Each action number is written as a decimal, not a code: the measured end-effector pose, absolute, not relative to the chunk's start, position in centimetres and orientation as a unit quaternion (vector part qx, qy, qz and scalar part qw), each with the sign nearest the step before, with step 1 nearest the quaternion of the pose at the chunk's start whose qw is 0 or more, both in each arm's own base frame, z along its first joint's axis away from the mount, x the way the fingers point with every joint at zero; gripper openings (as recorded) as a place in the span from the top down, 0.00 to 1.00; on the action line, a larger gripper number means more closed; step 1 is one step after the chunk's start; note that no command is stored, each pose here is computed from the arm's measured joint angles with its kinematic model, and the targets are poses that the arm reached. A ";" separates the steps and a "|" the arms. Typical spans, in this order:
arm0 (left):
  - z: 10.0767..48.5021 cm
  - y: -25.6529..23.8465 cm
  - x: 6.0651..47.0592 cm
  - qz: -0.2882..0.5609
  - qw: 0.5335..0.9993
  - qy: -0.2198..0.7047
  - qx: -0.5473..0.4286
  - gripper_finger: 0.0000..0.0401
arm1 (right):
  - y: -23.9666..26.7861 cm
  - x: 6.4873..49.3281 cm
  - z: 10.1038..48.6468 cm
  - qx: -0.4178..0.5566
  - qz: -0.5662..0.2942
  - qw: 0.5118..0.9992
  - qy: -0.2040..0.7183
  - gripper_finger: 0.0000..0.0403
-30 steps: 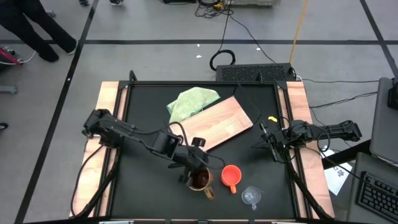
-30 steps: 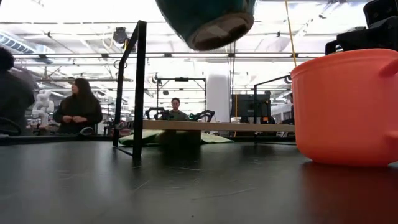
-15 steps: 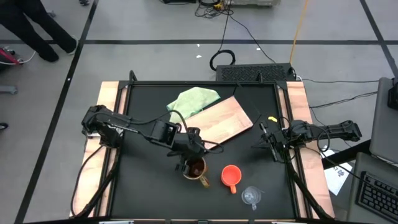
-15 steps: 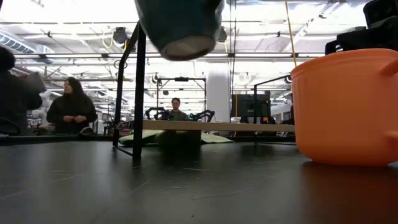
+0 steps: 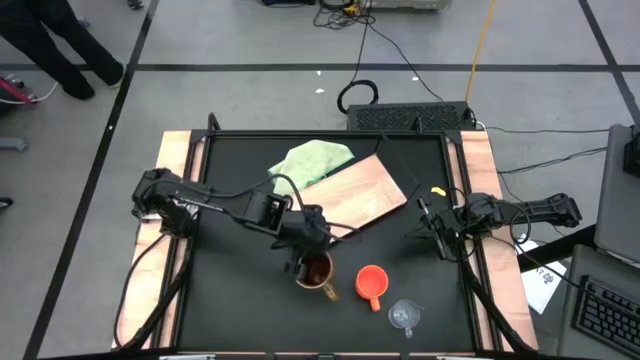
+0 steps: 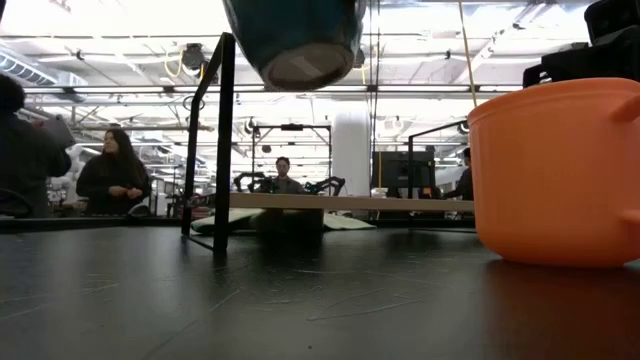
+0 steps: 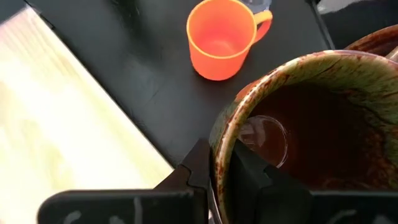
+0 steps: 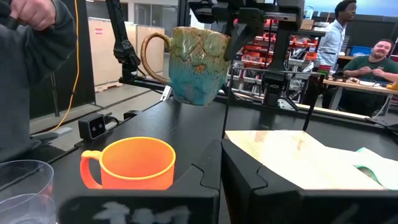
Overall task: Stack small to large cups/mugs on shelf
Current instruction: Put the green mug on the shelf
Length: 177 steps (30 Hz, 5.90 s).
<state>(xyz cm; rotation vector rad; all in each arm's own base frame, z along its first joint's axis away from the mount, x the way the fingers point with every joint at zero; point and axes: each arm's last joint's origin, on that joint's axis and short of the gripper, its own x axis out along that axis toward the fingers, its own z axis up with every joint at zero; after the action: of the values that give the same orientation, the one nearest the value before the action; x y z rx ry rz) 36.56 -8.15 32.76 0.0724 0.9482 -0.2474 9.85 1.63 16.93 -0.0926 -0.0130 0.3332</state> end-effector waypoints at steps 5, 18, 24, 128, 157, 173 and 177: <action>32.7 -6.6 36.9 -0.117 0.881 0.457 0.010 0.91 | 1.6 9.9 17.0 -0.048 0.166 0.985 -0.011 1.00; 33.9 -4.1 37.3 -0.110 0.889 0.444 0.006 0.91 | 1.6 9.9 17.2 -0.051 0.165 0.985 -0.020 1.00; 36.7 -3.9 37.3 -0.103 0.899 0.426 0.024 0.91 | 1.6 9.8 17.2 -0.051 0.165 0.985 -0.021 1.00; 33.3 6.3 34.3 -0.080 0.852 0.515 0.046 0.91 | 1.6 9.9 17.2 -0.037 0.165 0.985 -0.019 1.00; 29.7 6.5 34.6 -0.072 0.840 0.533 0.067 0.91 | 1.6 9.9 17.2 -0.038 0.165 0.985 -0.019 1.00; 28.8 8.0 34.2 -0.084 0.844 0.529 0.022 0.91 | 1.6 9.9 17.2 -0.038 0.165 0.985 -0.020 1.00; 28.8 8.1 34.2 -0.083 0.844 0.530 0.021 0.91 | 1.6 9.9 17.2 -0.038 0.165 0.985 -0.020 1.00</action>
<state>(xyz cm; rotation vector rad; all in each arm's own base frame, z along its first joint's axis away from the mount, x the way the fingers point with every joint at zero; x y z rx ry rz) 34.19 8.05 28.80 0.0447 1.1185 -0.1743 9.94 1.64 17.23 -0.0762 -0.0393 0.3316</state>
